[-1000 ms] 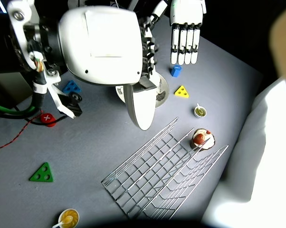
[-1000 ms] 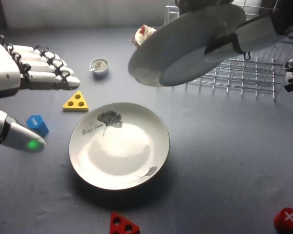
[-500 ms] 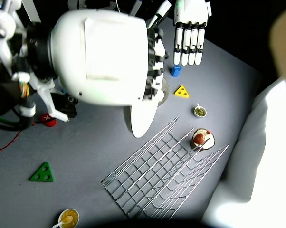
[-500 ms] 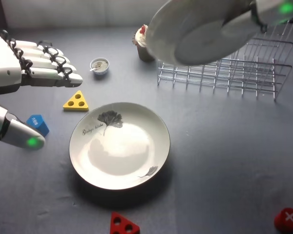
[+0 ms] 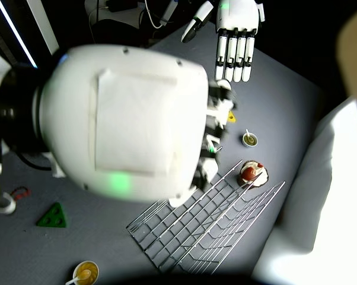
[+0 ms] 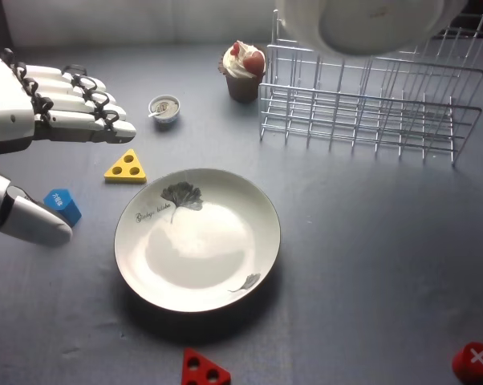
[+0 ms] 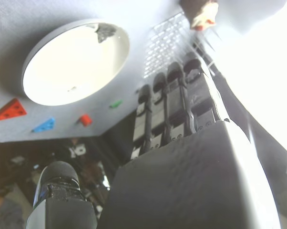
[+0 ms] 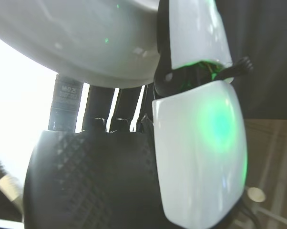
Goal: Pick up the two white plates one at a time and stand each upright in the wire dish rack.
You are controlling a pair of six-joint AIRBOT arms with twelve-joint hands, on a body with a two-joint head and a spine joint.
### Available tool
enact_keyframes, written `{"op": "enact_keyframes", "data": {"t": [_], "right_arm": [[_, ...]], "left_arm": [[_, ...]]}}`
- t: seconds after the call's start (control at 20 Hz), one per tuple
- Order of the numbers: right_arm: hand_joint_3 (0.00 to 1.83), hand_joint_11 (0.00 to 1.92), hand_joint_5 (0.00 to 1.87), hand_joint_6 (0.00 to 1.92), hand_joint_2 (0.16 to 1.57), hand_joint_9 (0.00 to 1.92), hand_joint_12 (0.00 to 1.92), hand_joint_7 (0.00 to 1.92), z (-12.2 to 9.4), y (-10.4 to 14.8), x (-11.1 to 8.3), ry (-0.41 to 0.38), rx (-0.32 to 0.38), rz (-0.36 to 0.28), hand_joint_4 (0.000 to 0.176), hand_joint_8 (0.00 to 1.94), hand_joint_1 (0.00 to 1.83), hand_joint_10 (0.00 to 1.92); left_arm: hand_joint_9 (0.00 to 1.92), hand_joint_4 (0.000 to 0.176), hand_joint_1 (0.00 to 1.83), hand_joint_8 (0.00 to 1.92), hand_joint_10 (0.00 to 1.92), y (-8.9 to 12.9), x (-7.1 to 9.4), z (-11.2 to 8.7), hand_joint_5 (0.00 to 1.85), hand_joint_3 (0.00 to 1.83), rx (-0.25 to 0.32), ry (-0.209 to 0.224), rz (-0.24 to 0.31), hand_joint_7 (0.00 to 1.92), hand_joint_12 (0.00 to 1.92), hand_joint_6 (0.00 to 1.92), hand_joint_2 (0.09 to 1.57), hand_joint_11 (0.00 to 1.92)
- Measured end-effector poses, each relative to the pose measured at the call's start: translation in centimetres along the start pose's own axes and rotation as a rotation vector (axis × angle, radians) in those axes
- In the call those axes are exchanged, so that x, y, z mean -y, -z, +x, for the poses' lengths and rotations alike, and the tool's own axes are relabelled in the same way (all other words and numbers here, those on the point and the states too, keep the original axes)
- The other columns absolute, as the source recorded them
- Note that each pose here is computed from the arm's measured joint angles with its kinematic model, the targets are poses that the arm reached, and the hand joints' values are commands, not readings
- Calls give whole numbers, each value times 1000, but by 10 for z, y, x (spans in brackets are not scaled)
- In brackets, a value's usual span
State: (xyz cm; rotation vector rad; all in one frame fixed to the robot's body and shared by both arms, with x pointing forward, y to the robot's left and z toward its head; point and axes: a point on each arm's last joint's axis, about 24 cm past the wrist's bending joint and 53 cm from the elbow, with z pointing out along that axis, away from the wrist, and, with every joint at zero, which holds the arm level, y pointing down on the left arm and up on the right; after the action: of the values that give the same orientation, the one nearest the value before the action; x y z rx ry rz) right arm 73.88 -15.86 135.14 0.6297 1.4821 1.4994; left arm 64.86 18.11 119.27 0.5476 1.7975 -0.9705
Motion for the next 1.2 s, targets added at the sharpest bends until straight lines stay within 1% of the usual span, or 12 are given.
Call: {"op": "enact_keyframes", "data": {"t": [0.15, 0.2, 0.25, 0.35, 0.4, 0.5, 0.6, 0.7, 0.8, 1.0, 1.1, 1.2], "right_arm": [[0, 1055, 1006, 788, 1012, 1297, 1262, 1260, -12, -3, 5, 7, 24, 11, 0, 294, 1505, 417], [4, 1037, 1041, 771, 1013, 1282, 1268, 1193, -16, -5, 6, 12, 31, 15, 0, 405, 1504, 443], [4, 1037, 1041, 771, 1013, 1282, 1268, 1193, -18, -6, 8, 14, 35, 19, 0, 405, 1504, 443], [0, 1037, 1034, 801, 1022, 1232, 1267, 1158, -20, -7, 11, 13, 39, 30, 0, 466, 1502, 527], [0, 1032, 1028, 816, 1024, 1227, 1273, 1153, -22, -8, 12, 1, 43, 35, 0, 480, 1502, 530], [0, 1008, 1005, 821, 1027, 1240, 1315, 1160, -24, -9, 15, -26, 50, 43, 0, 480, 1502, 522], [0, 993, 972, 870, 1035, 1219, 1346, 1161, -28, -11, 26, -68, 61, 69, 0, 457, 1501, 579], [0, 998, 949, 908, 1039, 1210, 1341, 1152, -29, -12, 37, -76, 65, 105, 0, 464, 1500, 596], [1, 989, 921, 885, 1044, 1215, 1372, 1124, -32, -15, 42, -96, 73, 122, 0, 550, 1500, 600], [1, 1040, 932, 893, 1033, 1233, 1293, 1163, -29, -19, 48, -109, 70, 129, 0, 470, 1502, 552], [0, 1015, 924, 901, 1039, 1235, 1329, 1145, -30, -21, 50, -109, 73, 137, 0, 492, 1501, 561], [1, 991, 949, 840, 1035, 1265, 1362, 1156, -32, -25, 51, -116, 79, 137, 0, 475, 1502, 527]], "left_arm": [[146, 0, 0, 4, 9, 0, 0, 0, 135, 2, -1, -2, -2, 160, 11, 1, 977, 151], [165, 0, 0, 13, 16, 0, 0, 1, 157, 2, -4, -6, -2, 182, 15, 10, 978, 162], [165, 0, 0, 13, 16, 0, 0, 1, 157, 2, -4, -6, -1, 182, 15, 10, 978, 162], [158, 0, 0, 9, 10, 0, 1, -5, 155, 0, 18, 16, 4, 181, 12, 7, 972, 155], [164, 0, 0, 10, 11, 0, 2, -9, 163, 1, 39, 37, 8, 187, 16, 9, 976, 165], [175, 0, 0, 11, 12, 0, 1, -13, 178, 0, 52, 51, 4, 197, 21, 12, 975, 179], [157, 0, 0, 3, 4, 0, -5, -12, 163, 1, 51, 52, -18, 182, 14, 4, 978, 164], [128, 0, 0, 0, 0, 0, -8, -14, 136, 0, 63, 72, -32, 156, 3, 0, 972, 139], [140, 0, 0, 7, 11, -1, -5, -16, 140, 1, 63, 55, -19, 155, 12, 6, 977, 158], [136, 0, 0, 2, 4, -3, 3, -33, 146, 0, 104, 41, 0, 152, 8, 5, 975, 149], [145, 0, 0, 5, 6, -4, 5, -19, 155, 0, 56, 5, 6, 160, 13, 8, 967, 162], [147, 0, 0, 3, 6, -1, 11, -10, 148, 0, 32, 10, 34, 158, 8, 3, 969, 152]]}}
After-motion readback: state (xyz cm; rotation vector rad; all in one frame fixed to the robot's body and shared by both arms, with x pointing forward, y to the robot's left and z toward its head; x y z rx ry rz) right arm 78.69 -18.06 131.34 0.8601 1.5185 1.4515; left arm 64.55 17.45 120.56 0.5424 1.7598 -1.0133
